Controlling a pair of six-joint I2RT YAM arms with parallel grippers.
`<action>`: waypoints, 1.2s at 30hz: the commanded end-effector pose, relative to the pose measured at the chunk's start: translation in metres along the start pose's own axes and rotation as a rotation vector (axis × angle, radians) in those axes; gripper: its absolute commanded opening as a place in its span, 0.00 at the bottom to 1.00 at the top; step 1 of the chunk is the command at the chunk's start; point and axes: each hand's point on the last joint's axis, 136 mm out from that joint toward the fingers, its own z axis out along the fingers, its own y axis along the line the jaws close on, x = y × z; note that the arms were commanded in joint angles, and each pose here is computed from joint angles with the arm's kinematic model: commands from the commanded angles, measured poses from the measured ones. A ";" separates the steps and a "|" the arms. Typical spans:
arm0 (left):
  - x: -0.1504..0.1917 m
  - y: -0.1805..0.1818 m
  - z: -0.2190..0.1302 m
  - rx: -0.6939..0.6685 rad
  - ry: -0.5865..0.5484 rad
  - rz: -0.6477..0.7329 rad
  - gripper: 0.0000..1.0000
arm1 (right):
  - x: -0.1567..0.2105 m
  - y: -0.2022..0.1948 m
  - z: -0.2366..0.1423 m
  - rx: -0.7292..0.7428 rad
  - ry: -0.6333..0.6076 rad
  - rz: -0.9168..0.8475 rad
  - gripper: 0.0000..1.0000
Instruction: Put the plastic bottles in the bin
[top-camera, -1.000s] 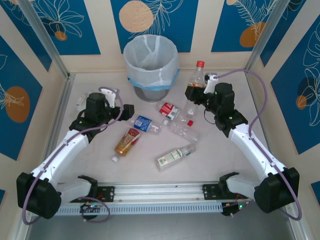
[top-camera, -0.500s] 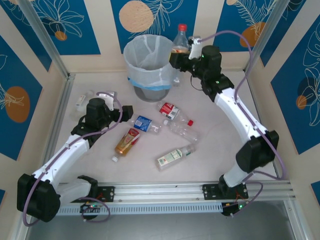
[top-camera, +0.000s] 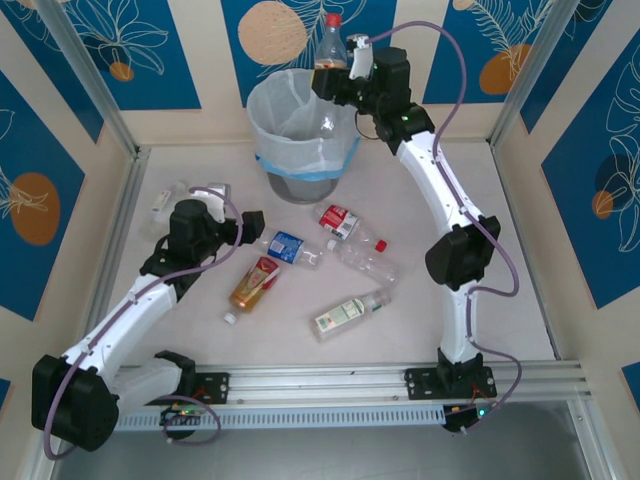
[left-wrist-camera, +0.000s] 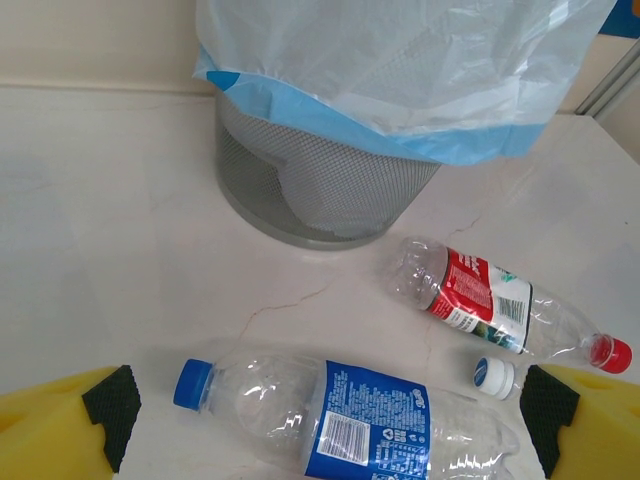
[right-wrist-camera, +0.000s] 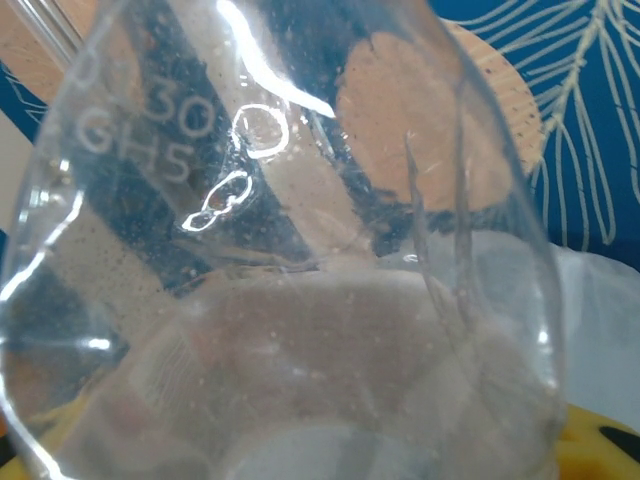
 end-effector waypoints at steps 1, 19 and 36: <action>-0.002 -0.007 0.000 0.033 -0.008 -0.005 0.99 | -0.014 0.028 -0.005 -0.102 0.004 0.055 0.36; -0.007 -0.024 0.005 0.118 0.026 -0.056 0.99 | 0.030 -0.017 0.071 -0.019 -0.068 -0.053 0.40; -0.008 -0.019 0.005 0.089 0.018 -0.064 0.99 | 0.063 -0.026 0.073 0.023 0.049 -0.066 0.66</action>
